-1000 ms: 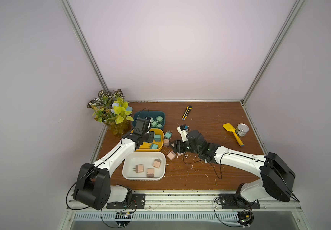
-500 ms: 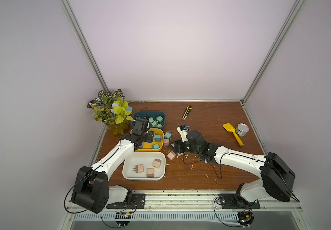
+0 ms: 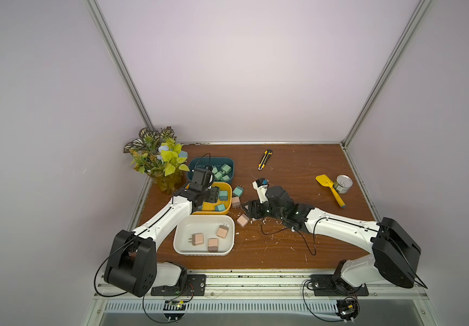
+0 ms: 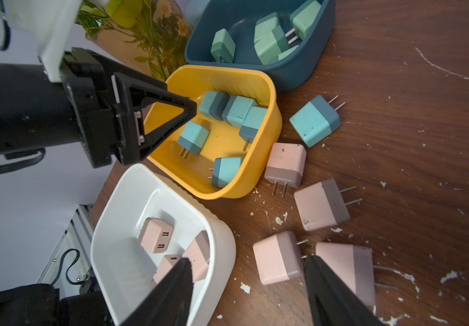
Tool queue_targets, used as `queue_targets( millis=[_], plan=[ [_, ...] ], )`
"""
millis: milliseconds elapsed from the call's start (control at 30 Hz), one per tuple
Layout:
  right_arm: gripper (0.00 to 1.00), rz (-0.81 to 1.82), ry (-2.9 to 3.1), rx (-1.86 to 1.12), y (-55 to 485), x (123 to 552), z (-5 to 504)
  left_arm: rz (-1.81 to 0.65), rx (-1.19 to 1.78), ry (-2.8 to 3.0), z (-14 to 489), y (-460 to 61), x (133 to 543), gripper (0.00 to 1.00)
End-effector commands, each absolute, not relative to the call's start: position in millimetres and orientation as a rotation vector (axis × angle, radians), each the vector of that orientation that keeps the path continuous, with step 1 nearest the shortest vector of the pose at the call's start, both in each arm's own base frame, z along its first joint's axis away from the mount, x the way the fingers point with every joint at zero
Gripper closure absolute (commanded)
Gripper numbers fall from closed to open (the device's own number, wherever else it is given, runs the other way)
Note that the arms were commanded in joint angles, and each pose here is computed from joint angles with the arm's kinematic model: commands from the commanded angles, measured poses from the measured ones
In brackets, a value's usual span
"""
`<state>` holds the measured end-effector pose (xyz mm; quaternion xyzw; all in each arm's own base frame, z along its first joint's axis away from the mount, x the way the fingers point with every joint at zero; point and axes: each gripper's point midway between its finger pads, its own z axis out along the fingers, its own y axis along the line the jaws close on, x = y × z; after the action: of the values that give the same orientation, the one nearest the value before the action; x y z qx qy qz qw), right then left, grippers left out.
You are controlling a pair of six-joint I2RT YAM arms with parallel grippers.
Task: Place the plugs by color into the storage box
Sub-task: Place the plug in the storage box, then pick up the plug from the center of the board.
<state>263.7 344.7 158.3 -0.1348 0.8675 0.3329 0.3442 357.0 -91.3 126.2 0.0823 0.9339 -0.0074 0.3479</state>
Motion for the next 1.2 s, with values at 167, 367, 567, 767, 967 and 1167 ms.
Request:
queue_targets(
  millis=[167,367,567,767,967,1167],
  plan=[
    [0.34,0.723,2.314,-0.4,326,258,139,-0.155,0.318,2.353,147,-113,369,0.32],
    [0.34,0.63,2.338,-0.42,317,261,127,-0.367,0.442,2.183,173,-143,358,0.35],
    [0.33,0.552,2.365,-0.436,312,264,115,-0.543,0.566,2.033,196,-169,341,0.36],
    [0.33,0.523,2.387,-0.456,316,268,104,-0.698,0.638,1.967,204,-189,329,0.38],
    [0.36,0.446,2.4,-0.515,320,276,96,-0.713,0.834,2.087,175,-204,299,0.41],
    [0.35,0.396,2.413,-0.526,318,280,85,-0.675,0.933,2.103,158,-216,258,0.4]
  ],
)
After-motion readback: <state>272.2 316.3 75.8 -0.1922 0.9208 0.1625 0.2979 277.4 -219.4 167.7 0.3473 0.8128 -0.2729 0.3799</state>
